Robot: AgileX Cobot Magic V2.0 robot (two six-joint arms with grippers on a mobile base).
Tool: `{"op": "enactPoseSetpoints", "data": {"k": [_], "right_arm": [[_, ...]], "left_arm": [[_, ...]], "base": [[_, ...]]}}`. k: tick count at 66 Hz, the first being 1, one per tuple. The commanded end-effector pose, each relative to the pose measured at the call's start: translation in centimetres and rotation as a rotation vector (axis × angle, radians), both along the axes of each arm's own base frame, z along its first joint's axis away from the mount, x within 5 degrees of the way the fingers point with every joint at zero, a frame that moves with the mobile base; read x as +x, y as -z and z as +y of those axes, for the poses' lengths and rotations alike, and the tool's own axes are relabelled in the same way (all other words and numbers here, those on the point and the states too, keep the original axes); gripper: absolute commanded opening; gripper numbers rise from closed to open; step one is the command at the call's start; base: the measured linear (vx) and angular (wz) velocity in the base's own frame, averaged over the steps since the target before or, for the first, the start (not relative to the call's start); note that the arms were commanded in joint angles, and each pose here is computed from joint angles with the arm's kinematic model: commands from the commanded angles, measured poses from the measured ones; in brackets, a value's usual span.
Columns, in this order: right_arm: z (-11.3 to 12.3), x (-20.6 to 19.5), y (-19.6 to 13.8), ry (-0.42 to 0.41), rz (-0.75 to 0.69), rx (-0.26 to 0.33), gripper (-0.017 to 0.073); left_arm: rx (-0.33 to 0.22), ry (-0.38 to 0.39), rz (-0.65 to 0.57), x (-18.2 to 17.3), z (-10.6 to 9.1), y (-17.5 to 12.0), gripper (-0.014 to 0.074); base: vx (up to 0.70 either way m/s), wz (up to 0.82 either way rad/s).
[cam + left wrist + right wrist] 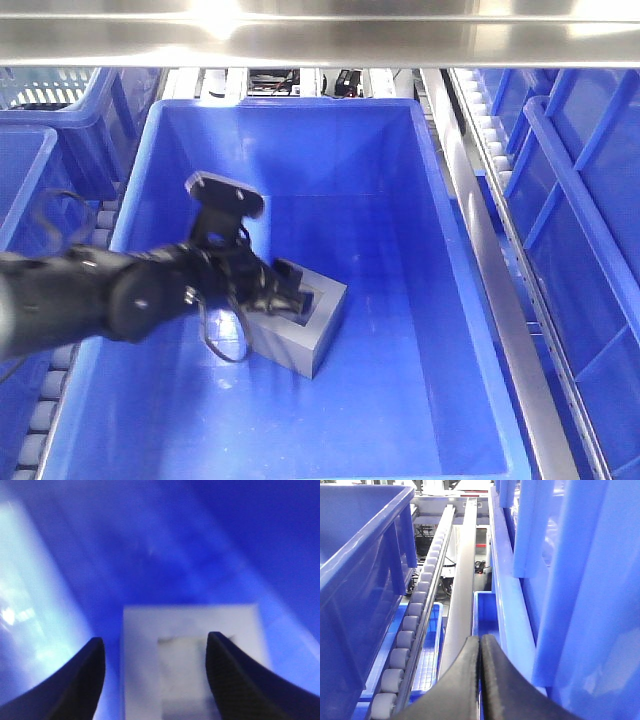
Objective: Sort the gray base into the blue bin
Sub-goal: 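Lower the held block into the blue bin with the left gripper, then open the left gripper and withdraw it upward from the bin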
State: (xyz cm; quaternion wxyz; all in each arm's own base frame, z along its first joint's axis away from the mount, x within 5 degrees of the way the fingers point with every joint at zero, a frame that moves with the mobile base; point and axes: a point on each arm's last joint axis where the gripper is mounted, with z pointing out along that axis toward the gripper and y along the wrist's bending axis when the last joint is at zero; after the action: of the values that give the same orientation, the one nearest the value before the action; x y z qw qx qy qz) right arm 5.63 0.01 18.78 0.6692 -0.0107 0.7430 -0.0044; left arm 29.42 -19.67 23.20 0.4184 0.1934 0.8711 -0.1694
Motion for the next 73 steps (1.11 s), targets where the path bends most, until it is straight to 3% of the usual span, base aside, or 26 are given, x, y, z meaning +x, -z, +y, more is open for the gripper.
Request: {"op": "enactPoseSetpoints", "data": {"k": [1,24,35,73], "right_arm": [[0.0,0.0,-0.2,0.0,-0.071,-0.011,-0.0009],[0.0,0.0,-0.2,0.0,-0.071,-0.011,-0.0009],[0.0,0.0,-0.2,0.0,-0.071,-0.011,-0.0009],[0.0,0.0,-0.2,0.0,-0.071,-0.011,-0.0009]], "left_arm": [[-0.096,-0.007,-0.127,-0.7,0.2,-4.4,0.0424],[-0.073,0.052,-0.162,-4.7,2.6,-9.7,0.0368],[-0.108,0.058,-0.217,-7.8,4.6,-12.1,0.0365],[-0.27,0.072,-0.438,-23.3,14.8,-11.0,0.0365]], "base": [[0.0,0.0],[0.0,0.0],[0.0,0.0],[0.0,0.0]]}}
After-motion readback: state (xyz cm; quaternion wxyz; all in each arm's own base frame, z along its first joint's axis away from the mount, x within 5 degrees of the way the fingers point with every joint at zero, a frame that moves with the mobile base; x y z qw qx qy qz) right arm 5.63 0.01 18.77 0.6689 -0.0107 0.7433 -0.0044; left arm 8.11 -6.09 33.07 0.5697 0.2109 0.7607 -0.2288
